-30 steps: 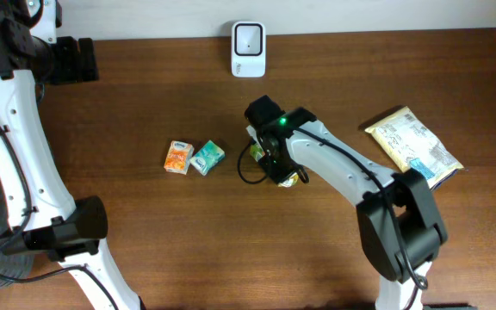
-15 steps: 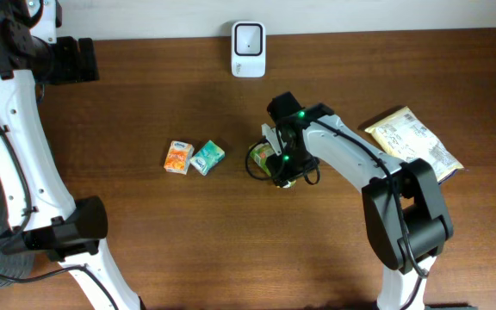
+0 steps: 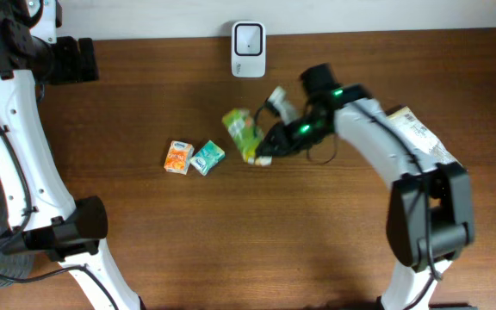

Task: Scan the item barcode
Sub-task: 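Lift the pouch and hold its barcode over the white scanner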

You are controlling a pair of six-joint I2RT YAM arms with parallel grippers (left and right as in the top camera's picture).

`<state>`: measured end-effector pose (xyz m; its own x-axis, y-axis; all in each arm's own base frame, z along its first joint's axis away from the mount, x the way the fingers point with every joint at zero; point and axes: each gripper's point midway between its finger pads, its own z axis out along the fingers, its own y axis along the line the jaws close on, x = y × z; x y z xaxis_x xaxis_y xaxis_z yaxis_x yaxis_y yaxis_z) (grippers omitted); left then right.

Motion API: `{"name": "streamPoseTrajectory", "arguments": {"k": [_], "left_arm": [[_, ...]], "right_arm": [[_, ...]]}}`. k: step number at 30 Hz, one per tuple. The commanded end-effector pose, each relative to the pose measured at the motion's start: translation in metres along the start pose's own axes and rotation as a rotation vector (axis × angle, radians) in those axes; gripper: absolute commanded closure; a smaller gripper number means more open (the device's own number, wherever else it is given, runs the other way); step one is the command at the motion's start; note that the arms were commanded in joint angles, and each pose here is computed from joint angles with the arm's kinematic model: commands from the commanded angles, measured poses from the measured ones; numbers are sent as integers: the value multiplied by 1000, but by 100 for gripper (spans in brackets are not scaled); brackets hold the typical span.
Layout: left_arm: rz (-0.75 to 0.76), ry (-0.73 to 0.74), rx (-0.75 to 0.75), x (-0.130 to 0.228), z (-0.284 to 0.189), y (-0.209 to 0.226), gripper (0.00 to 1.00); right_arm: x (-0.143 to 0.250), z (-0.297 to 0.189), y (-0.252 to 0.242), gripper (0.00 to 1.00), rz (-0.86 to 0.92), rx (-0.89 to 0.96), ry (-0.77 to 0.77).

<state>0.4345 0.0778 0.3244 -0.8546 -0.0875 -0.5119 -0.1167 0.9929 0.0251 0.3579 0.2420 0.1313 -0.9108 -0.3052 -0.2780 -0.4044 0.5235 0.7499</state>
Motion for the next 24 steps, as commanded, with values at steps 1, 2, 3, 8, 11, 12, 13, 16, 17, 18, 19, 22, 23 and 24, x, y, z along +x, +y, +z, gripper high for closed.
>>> {"name": "streamPoseTrajectory", "arguments": {"k": [1, 2, 3, 8, 11, 12, 13, 16, 17, 18, 19, 22, 23, 24], "left_arm": [[14, -9, 8, -1, -3, -1, 1], [14, -9, 8, -1, -3, -1, 1], [14, -9, 8, -1, -3, -1, 1], [14, -9, 8, -1, -3, -1, 1], [14, -9, 8, -1, -3, -1, 1], [14, -9, 8, -1, -3, -1, 1], [14, -9, 8, -1, -3, -1, 1], [14, -9, 8, -1, -3, -1, 1], [14, -9, 8, -1, -3, -1, 1], [14, -9, 8, -1, -3, -1, 1], [14, -9, 8, -1, -3, -1, 1], [14, -9, 8, -1, -3, -1, 1], [14, -9, 8, -1, -3, -1, 1], [14, -9, 8, -1, -3, -1, 1]], "right_arm": [[-33, -69, 76, 96, -108, -390, -177], [-37, -81, 79, 96, -115, -426, -201], [-41, -93, 84, 96, -125, -468, -225], [-50, -120, 104, 96, -184, -522, -271], [-50, -122, 104, 96, -155, -434, -272], [-51, -121, 96, 96, -114, -332, -277], [-51, -125, 98, 96, -113, -290, -289], [-54, -144, 117, 96, -144, -212, -336], [-54, -148, 127, 96, -170, -213, -345], [-55, -149, 134, 96, -189, -216, -347], [-53, -145, 142, 96, -199, -225, -335], [-59, -134, 139, 96, -167, -95, -335], [-66, -135, 136, 96, -170, 65, -356], [-74, -145, 131, 96, -178, 254, -397]]}}
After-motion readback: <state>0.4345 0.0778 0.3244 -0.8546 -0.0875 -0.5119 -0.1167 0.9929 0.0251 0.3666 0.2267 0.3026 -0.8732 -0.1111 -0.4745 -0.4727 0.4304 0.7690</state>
